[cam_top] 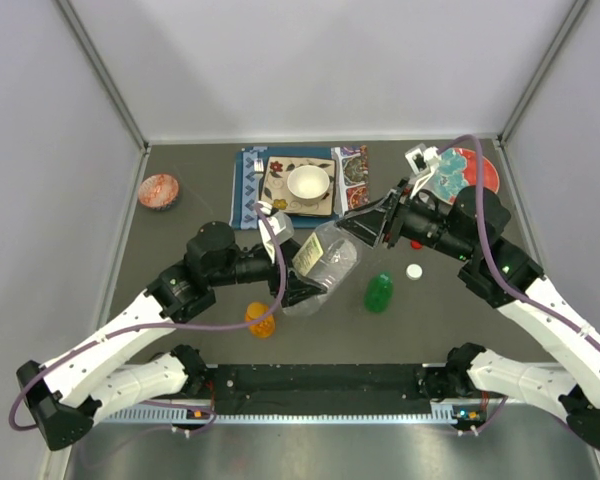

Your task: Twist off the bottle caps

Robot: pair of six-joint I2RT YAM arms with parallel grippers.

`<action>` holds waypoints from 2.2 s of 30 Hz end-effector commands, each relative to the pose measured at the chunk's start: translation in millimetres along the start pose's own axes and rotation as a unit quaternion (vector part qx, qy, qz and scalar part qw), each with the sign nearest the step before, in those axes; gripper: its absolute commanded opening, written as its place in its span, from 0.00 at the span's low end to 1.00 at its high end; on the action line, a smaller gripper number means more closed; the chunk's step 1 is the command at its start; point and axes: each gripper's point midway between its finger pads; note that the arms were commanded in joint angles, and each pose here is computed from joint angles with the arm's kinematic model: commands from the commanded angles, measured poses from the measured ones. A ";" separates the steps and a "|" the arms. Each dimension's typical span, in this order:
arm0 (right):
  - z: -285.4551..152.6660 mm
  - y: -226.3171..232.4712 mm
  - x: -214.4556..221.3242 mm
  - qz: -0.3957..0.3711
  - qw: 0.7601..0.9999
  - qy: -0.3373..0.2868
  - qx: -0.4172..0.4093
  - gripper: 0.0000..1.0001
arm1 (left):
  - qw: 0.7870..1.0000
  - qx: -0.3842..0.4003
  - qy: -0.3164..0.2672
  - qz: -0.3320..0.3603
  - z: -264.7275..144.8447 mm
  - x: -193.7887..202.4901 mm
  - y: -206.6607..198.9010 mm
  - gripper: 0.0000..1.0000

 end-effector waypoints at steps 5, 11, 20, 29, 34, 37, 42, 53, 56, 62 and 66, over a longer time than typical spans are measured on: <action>-2.2 8.0 -6.9 -0.009 1.000 -0.013 -0.013 0.22 | 0.998 0.009 -0.046 0.040 -1.6 -35.2 -12.0 0.39; -10.4 2.1 -19.1 -0.022 0.999 -0.029 0.019 0.00 | 0.998 -0.011 -0.053 0.036 -2.5 -37.8 -6.0 0.61; -64.5 -58.9 -78.9 -0.100 0.958 -0.049 0.265 0.00 | 0.989 -0.118 -0.090 0.021 -26.9 -44.8 20.9 0.99; -175.3 -140.7 -108.1 -0.143 0.782 -0.078 0.601 0.00 | 0.981 -0.133 -0.138 0.032 -65.4 -46.1 8.8 0.99; -206.1 -171.0 -92.8 -0.139 0.725 -0.062 0.671 0.00 | 0.981 -0.119 -0.149 0.036 -72.8 -42.4 1.3 0.99; -216.5 -202.4 -62.1 -0.111 0.697 -0.041 0.708 0.00 | 0.983 -0.109 -0.146 0.027 -69.7 -35.9 1.0 0.99; -231.5 -252.0 -15.5 -0.059 0.655 -0.023 0.753 0.00 | 0.986 -0.091 -0.137 0.005 -64.9 -21.9 -0.7 0.99; -209.4 -321.6 15.6 -0.041 0.657 -0.051 0.751 0.00 | 0.986 -0.099 -0.135 -0.004 -70.2 -10.0 3.4 0.99; -207.6 -339.5 23.7 -0.033 0.654 -0.051 0.754 0.00 | 0.986 -0.103 -0.129 -0.007 -69.9 -5.5 5.9 0.99; -201.9 -362.8 39.5 -0.032 0.649 -0.021 0.759 0.00 | 0.986 -0.114 -0.123 -0.007 -67.4 -2.0 12.3 0.99; -195.3 -370.0 45.5 -0.029 0.657 -0.014 0.754 0.00 | 0.986 -0.115 -0.116 -0.009 -63.5 -1.9 14.5 0.99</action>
Point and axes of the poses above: each gripper's point midway between its finger pads, its own z axis out along the fingers, its own y axis along the line the jaws close on, x = y × z, and after that the axes turned 12 degrees about -z, right-handed
